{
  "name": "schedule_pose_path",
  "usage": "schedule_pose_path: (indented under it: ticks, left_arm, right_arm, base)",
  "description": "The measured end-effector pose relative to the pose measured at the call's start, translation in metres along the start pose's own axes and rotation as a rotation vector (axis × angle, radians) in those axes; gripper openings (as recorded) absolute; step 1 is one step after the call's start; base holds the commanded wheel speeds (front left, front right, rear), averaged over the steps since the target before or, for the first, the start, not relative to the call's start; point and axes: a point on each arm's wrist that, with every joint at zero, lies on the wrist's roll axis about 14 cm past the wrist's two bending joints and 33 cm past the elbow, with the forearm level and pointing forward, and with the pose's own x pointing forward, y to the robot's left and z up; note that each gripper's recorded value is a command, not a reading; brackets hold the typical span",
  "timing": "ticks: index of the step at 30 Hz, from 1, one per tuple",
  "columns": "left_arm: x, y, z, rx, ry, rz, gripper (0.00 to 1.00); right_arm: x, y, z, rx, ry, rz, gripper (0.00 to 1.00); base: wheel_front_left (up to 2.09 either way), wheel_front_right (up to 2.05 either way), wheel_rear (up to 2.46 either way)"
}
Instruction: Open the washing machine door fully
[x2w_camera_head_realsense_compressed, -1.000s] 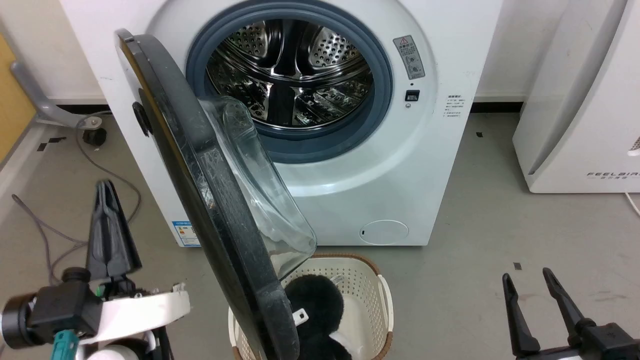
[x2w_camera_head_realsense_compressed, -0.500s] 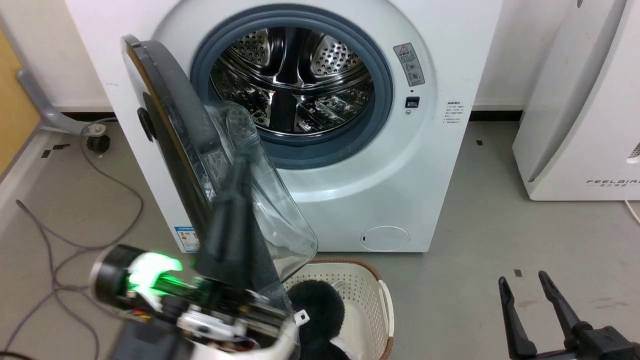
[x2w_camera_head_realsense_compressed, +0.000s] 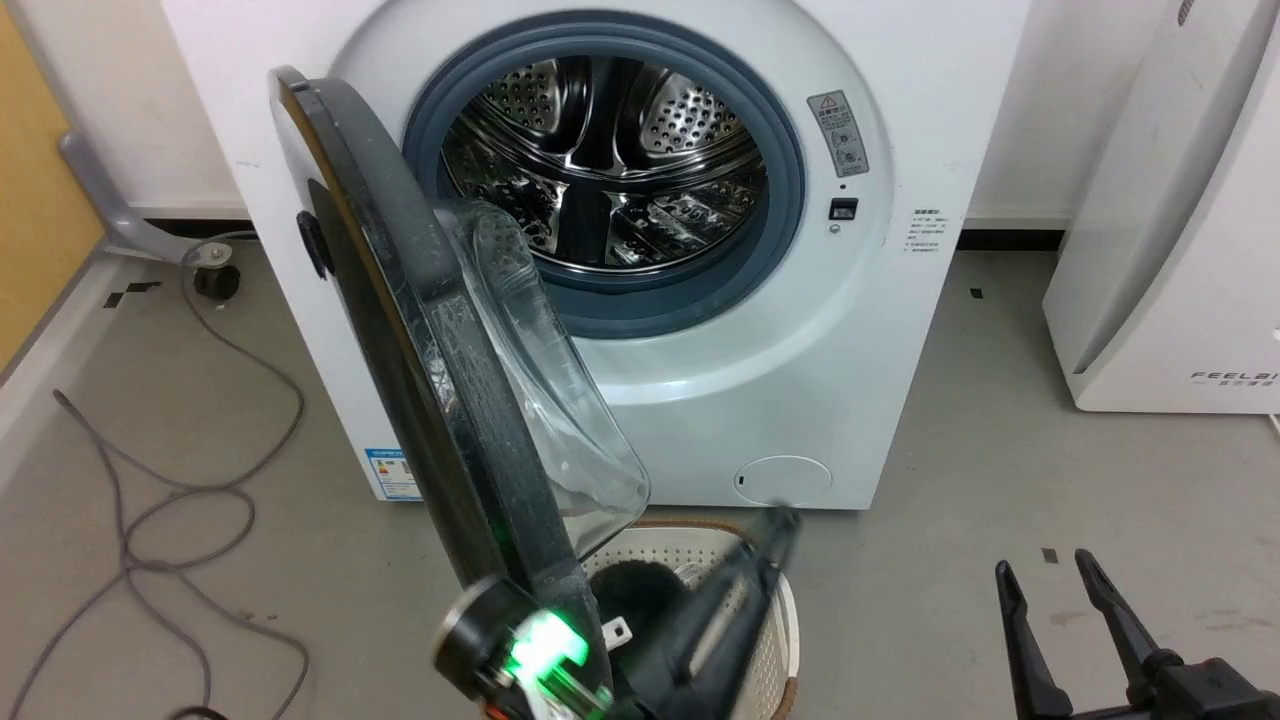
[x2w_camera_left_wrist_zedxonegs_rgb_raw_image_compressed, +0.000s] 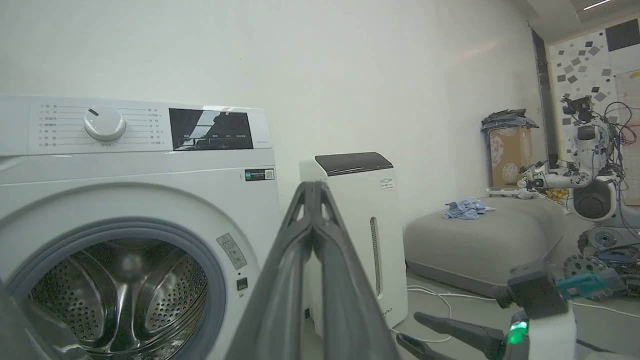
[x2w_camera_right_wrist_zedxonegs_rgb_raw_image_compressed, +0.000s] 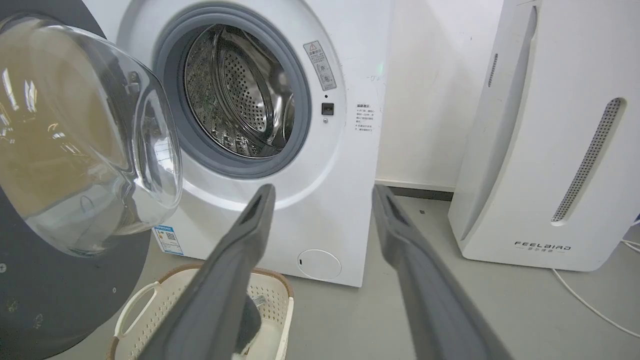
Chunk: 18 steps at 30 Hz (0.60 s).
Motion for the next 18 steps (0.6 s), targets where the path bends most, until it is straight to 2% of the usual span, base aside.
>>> schedule_pose_path:
  ticks: [9,18]
  left_arm:
    - [-0.032,-0.007,-0.053,-0.025,0.201,0.011,0.00]
    - [-0.064,0.032,-0.099,0.002,0.374,0.167,0.00]
  right_arm:
    - [0.005,0.005,-0.004,0.005,0.011,0.018,1.00]
    - [0.009,0.010,-0.010,0.011,0.029,0.035,1.00]
  base:
    - [0.00,0.00,0.00]
    - [0.00,0.00,0.00]
